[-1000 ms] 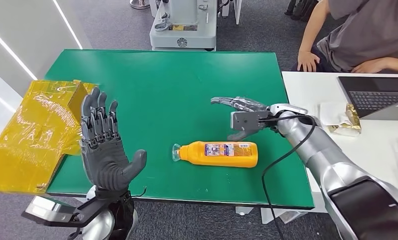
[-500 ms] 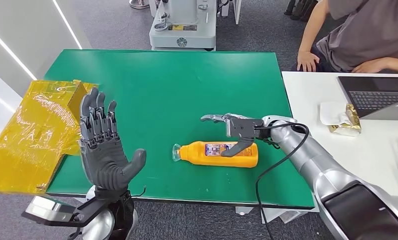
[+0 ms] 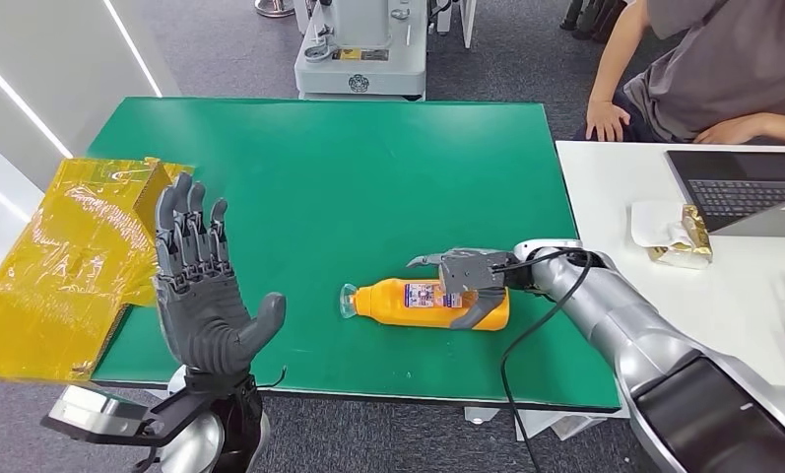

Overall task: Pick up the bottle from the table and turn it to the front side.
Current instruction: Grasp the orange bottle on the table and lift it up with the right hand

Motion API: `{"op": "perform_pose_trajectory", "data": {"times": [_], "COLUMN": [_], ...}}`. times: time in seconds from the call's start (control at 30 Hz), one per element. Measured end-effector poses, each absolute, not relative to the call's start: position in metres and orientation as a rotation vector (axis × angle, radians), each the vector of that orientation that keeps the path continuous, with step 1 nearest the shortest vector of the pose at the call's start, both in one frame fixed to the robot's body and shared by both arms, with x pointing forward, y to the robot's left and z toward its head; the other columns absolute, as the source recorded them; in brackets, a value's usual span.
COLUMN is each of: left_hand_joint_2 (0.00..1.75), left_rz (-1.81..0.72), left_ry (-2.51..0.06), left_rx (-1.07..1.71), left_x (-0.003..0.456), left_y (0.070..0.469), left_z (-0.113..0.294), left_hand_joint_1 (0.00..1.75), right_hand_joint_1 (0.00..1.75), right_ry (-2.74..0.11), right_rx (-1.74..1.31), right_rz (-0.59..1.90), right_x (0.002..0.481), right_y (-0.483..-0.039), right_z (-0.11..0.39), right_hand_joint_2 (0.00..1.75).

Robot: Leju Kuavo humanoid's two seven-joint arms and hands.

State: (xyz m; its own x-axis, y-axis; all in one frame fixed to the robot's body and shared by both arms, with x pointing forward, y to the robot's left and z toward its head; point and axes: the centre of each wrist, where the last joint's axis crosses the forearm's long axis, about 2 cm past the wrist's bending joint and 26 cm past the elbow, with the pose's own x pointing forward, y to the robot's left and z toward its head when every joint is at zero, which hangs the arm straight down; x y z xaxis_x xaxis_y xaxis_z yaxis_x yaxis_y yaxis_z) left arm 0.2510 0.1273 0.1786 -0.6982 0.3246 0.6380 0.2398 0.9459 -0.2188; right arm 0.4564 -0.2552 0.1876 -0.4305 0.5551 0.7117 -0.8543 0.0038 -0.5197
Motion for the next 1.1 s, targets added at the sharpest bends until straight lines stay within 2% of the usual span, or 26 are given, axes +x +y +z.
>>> {"op": "perform_pose_trajectory", "data": {"times": [0.6, 1.1], "left_hand_joint_2": [1.75, 1.75], "left_rz": [0.176, 0.181], "left_ry": [-2.372, -2.371], "left_rx": [-0.359, -0.352], "left_x": [0.251, 0.251], "left_y": [0.128, 0.128], "left_z": [0.178, 0.178], "left_hand_joint_1": [0.0, 0.0], "right_hand_joint_1": [0.0, 0.0], "right_ry": [-1.065, -1.139], "right_rx": [0.283, 0.29], "right_rz": [1.691, 1.659], "right_x": [0.454, 0.444], "right_y": [-0.271, -0.273], "right_z": [0.177, 0.157], "right_hand_joint_2": [1.75, 1.75]}}
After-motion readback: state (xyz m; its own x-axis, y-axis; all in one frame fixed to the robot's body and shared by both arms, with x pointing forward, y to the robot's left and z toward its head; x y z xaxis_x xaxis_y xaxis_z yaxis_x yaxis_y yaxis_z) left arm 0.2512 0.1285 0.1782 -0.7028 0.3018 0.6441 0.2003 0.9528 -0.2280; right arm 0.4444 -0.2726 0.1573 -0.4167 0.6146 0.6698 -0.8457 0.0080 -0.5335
